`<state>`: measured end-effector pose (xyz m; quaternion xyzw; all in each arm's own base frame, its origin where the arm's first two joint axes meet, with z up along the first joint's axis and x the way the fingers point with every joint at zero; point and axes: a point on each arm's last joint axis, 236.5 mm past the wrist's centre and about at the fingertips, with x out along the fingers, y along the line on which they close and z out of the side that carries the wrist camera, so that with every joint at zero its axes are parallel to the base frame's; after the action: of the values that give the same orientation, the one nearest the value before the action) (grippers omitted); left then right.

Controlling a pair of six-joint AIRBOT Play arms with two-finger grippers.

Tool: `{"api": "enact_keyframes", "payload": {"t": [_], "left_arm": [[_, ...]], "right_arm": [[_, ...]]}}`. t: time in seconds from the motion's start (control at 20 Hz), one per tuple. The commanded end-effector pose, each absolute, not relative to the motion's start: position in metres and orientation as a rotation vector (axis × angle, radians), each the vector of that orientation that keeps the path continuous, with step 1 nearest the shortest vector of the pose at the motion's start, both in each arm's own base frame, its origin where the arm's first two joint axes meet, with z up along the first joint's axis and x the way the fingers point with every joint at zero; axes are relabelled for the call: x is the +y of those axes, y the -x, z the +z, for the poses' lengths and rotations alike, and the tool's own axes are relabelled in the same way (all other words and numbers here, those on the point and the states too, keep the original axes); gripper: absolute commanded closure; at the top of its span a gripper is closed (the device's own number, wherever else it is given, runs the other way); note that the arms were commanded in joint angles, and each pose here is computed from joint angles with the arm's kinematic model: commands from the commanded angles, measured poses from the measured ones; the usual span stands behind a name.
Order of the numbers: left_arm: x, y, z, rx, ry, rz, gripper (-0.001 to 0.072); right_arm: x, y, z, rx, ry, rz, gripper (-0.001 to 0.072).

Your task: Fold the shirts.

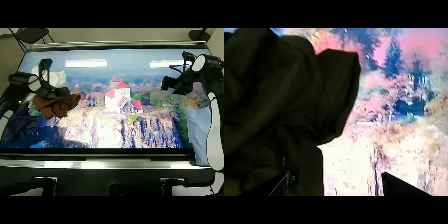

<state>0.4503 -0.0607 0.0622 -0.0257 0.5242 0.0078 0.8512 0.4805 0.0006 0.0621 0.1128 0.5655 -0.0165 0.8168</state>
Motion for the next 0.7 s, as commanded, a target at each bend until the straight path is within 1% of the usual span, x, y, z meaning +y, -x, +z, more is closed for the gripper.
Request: {"api": "enact_keyframes", "payload": {"t": [0.0, 0.1, 0.15, 0.2, 0.25, 0.45, 0.65], "left_arm": [[0.0, -0.467, 0.084, 1.03, 0.304, 0.179, -0.0013], [0.032, -0.466, 0.08, 1.039, 0.599, 0.23, -0.0013], [0.045, -0.466, 0.075, 1.047, 0.716, 0.238, -0.0013], [0.057, -0.465, 0.068, 1.057, 0.798, 0.251, -0.0013], [0.066, -0.464, 0.059, 1.074, 0.837, 0.267, -0.0013], [0.074, -0.46, 0.015, 1.181, 0.868, 0.309, -0.0013], [0.083, -0.454, -0.028, 1.274, 0.826, 0.367, -0.0013]], "right_arm": [[-0.002, -0.481, 0.062, 1.202, -0.23, -0.04, 0.0042], [-0.001, -0.481, 0.062, 1.202, -0.233, -0.038, 0.0042], [-0.001, -0.481, 0.062, 1.204, -0.233, -0.038, 0.0042], [-0.001, -0.48, 0.062, 1.209, -0.233, -0.038, 0.0042], [-0.001, -0.479, 0.061, 1.214, -0.233, -0.038, 0.0042], [-0.001, -0.476, 0.06, 1.228, -0.232, -0.037, 0.0042], [0.0, -0.472, 0.059, 1.245, -0.231, -0.038, 0.0042]]}}
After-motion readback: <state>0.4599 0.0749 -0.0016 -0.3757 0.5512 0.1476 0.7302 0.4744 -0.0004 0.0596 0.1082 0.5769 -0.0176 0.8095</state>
